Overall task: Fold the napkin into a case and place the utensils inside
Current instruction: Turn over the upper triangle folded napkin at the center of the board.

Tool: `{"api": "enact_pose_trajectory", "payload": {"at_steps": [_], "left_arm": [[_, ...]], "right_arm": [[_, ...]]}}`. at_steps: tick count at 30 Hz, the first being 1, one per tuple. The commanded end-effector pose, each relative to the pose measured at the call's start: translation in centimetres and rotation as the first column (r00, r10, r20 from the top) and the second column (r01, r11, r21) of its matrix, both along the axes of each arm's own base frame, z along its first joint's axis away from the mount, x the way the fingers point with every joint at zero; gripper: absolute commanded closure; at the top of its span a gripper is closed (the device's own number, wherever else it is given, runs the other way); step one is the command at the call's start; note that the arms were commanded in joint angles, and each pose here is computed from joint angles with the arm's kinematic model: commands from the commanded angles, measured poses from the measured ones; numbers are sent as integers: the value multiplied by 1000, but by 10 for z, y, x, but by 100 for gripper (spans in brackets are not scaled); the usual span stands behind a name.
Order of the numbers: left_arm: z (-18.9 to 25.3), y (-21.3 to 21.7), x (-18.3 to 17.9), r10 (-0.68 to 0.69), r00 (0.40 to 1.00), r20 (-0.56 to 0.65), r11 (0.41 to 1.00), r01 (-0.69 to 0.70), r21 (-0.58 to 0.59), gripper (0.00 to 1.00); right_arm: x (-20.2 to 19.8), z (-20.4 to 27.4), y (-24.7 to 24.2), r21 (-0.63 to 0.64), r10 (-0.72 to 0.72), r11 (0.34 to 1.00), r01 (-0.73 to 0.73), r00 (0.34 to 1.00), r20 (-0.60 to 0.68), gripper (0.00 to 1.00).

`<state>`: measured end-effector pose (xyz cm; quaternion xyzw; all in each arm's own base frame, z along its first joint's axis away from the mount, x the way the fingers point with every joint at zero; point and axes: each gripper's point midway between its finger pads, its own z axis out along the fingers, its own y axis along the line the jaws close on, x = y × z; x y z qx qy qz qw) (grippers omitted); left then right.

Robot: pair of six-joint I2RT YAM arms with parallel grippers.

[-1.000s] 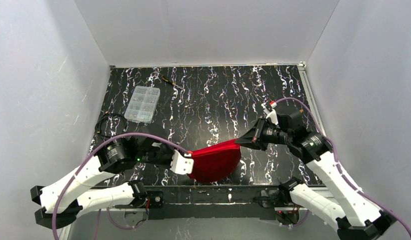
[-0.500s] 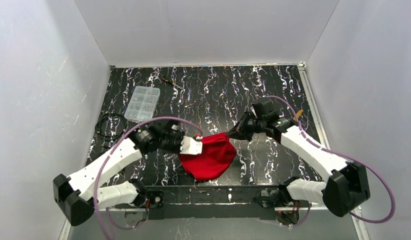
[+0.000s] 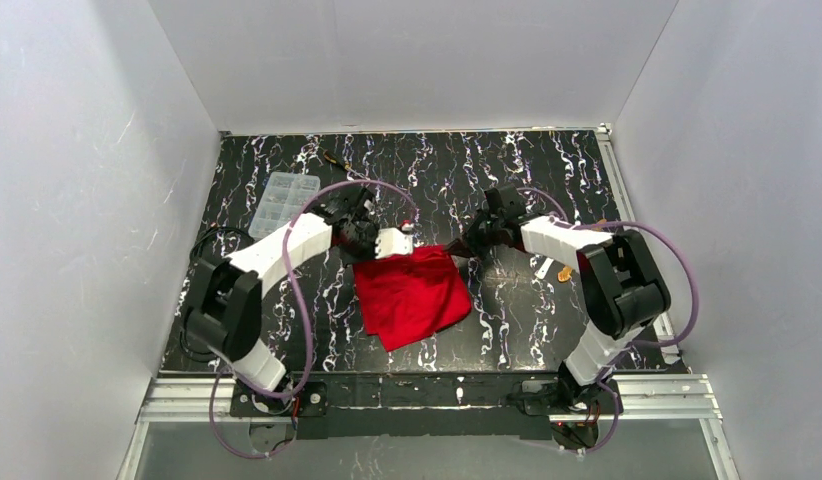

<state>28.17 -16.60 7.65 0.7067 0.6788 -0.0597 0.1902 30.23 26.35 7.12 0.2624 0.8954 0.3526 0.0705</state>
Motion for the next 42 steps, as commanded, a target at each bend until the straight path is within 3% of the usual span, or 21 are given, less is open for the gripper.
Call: {"api": "enact_pose_trajectory", "payload": {"at_steps": [1, 5, 10, 12, 14, 17, 21, 24, 27, 29, 33, 38, 42], "left_arm": [[5, -3, 51, 56, 996, 63, 998, -56, -6, 100], [-4, 2, 80, 131, 989, 74, 991, -132, 8, 92], [-3, 6, 99, 220, 969, 109, 975, -220, -11, 74], [2, 8, 106, 240, 958, 157, 971, -238, -34, 61], [14, 9, 112, 265, 946, 185, 964, -258, -63, 51], [33, 9, 113, 302, 933, 195, 952, -285, -110, 49], [53, 10, 104, 330, 926, 181, 940, -304, -156, 48], [53, 10, 93, 342, 929, 143, 934, -319, -162, 47], [43, 14, 86, 322, 936, 143, 942, -303, -141, 47], [36, 10, 67, 282, 956, 76, 952, -270, -146, 49], [15, 4, 32, 217, 976, -8, 967, -216, -137, 52], [7, 9, 72, 328, 942, 62, 941, -320, -113, 59], [8, 10, 89, 381, 925, 21, 919, -376, -115, 52]], "right_arm": [[47, 16, 7, 40, -45, 998, 41, 994, 100, 99], [57, -5, 12, 45, -54, 998, 51, 997, 61, 97], [83, -8, 19, 45, -81, 996, 77, 993, 85, 61], [97, -5, 16, 30, -103, 995, 100, 989, 108, 46], [112, 7, 11, 22, -123, 992, 121, 980, 157, 37], [132, 34, 1, 0, -124, 992, 129, 957, 263, 33], [144, 67, -7, -114, 9, 992, 44, 902, 432, 30], [140, 66, -7, -181, 131, 982, -51, 876, 465, 28], [129, 63, 4, -202, 248, 965, -170, 843, 477, 38], [121, 64, 12, -204, 305, 951, -232, 808, 504, 45], [107, 55, 26, -208, 377, 926, -314, 772, 512, 50], [104, 48, 32, -194, 381, 924, -329, 776, 503, 52], [102, 51, 29, -209, 387, 922, -325, 770, 508, 50]]}}
